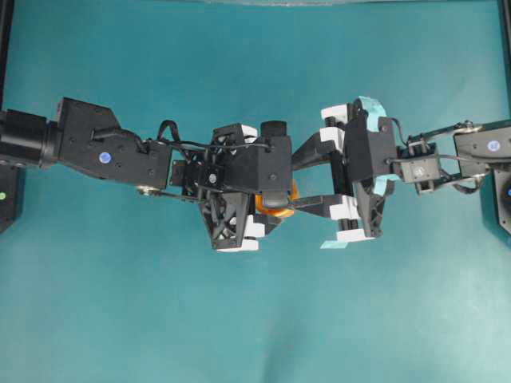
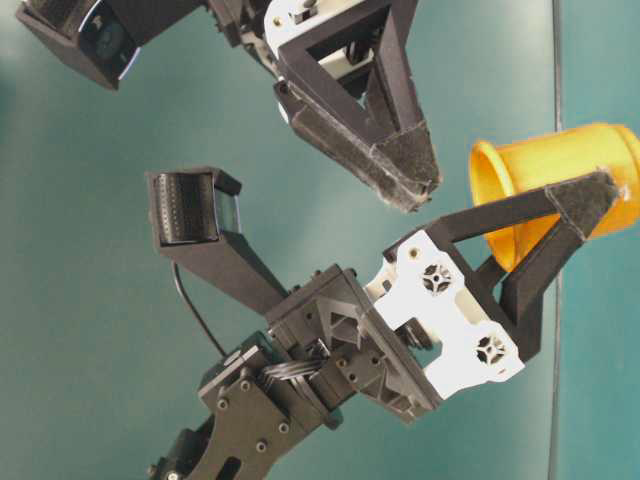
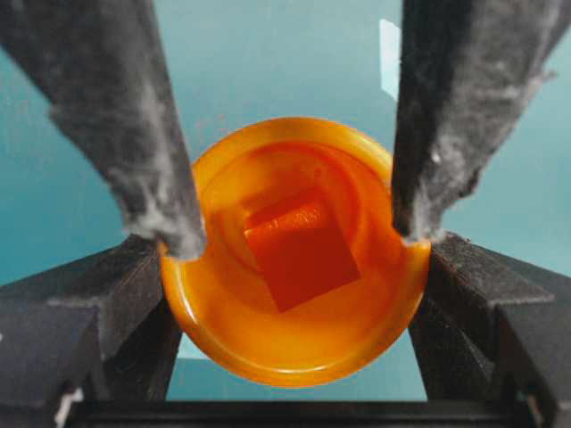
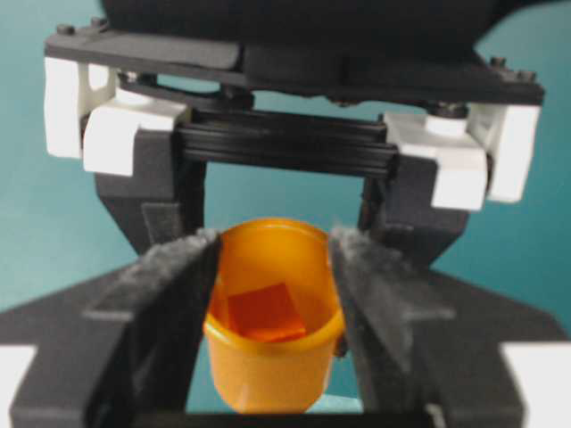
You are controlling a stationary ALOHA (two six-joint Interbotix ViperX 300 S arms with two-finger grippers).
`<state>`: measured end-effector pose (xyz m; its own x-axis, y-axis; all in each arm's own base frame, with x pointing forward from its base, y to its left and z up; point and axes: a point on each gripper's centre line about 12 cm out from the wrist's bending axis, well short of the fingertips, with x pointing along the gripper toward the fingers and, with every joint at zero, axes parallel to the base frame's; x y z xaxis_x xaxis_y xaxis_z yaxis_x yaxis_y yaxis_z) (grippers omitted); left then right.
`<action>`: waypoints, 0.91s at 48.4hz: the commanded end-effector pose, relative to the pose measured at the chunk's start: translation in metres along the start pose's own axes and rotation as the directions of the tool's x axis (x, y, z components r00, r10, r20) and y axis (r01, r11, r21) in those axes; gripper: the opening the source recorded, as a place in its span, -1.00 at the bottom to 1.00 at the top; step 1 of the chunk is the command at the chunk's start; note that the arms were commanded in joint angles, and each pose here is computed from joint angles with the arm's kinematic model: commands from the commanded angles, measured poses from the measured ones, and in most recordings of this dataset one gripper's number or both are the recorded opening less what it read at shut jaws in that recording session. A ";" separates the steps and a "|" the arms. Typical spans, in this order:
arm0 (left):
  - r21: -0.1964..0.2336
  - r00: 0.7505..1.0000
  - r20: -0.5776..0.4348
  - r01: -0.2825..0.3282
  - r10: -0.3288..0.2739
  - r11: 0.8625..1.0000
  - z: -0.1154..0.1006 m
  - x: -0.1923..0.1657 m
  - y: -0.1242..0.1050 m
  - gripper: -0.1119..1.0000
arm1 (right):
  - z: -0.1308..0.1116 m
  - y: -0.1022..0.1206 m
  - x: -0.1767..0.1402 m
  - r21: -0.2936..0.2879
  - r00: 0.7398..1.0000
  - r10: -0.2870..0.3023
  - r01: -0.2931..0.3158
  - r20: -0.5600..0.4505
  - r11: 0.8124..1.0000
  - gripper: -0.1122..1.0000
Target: Hold the block with right arm and the cup with left arm, then put the block into the cup.
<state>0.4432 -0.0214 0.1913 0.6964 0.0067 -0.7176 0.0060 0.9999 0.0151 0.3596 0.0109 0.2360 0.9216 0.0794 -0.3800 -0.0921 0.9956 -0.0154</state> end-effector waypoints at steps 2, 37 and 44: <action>-0.002 0.999 0.047 0.006 -0.006 1.000 0.015 -0.008 -0.002 0.45 | 0.010 -0.001 -0.002 0.002 1.000 -0.003 0.003 0.030 1.000 0.23; -0.006 0.998 0.058 0.010 -0.009 1.000 0.015 -0.008 -0.003 0.45 | 0.010 -0.002 -0.002 0.004 1.000 -0.006 0.006 0.026 1.000 0.23; -0.007 0.998 0.061 0.009 -0.009 1.000 0.016 -0.008 -0.002 0.45 | 0.010 -0.002 -0.002 0.004 1.000 -0.006 0.006 0.026 1.000 0.23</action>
<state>0.4442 -0.0218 0.1923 0.7049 0.0034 -0.7093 0.0050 0.9999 0.0097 0.3594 0.0106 0.2354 0.9197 0.0765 -0.3851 -0.0897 0.9958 -0.0163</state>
